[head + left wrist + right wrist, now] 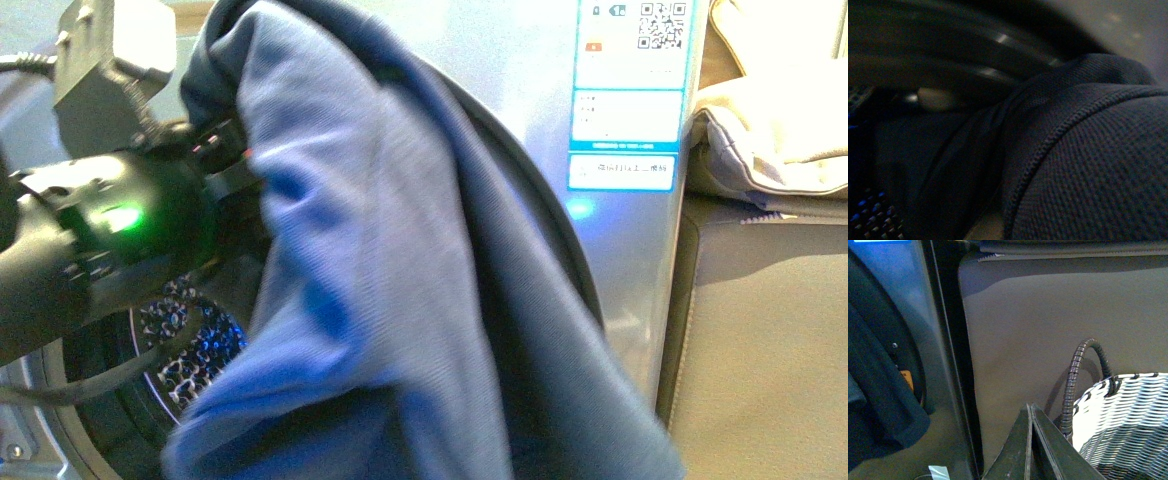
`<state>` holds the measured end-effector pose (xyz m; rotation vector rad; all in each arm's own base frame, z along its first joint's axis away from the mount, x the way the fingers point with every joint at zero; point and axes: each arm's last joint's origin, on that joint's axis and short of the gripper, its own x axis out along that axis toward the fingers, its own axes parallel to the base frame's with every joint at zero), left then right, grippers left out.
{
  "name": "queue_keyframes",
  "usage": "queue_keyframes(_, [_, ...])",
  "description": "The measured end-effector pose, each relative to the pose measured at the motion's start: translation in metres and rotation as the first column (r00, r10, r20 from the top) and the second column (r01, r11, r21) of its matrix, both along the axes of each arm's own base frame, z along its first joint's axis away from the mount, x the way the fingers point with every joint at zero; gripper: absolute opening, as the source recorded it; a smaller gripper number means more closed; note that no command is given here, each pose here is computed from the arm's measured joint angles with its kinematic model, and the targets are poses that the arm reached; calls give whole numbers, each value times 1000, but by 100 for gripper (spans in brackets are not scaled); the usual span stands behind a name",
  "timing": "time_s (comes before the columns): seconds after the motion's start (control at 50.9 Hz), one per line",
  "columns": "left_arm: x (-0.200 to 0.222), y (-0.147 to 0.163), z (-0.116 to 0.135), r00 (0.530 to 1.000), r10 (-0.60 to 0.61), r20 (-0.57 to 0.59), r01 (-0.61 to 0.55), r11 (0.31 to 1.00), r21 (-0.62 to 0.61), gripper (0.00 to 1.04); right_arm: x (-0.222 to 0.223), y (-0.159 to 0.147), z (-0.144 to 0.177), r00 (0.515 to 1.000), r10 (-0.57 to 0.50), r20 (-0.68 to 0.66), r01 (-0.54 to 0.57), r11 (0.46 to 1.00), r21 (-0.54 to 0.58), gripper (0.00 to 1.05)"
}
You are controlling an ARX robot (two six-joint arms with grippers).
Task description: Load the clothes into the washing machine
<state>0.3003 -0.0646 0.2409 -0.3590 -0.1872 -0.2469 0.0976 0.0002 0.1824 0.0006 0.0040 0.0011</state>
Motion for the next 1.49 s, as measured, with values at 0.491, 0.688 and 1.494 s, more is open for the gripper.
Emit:
queue_keyframes(0.491, [-18,27,-4,998,59,-11,-59,997,40,8,0,0,-18,1000,0,-1,0,1000,0,2])
queue_keyframes(0.688, [-9,30,-17,994,110,-28,-107,991,82,8,0,0,-18,1000,-1,2,1,1000,0,2])
queue_keyframes(1.494, [90,8,-51,971,233,-55,-216,951,222,8,0,0,-18,1000,0,2,0,1000,0,2])
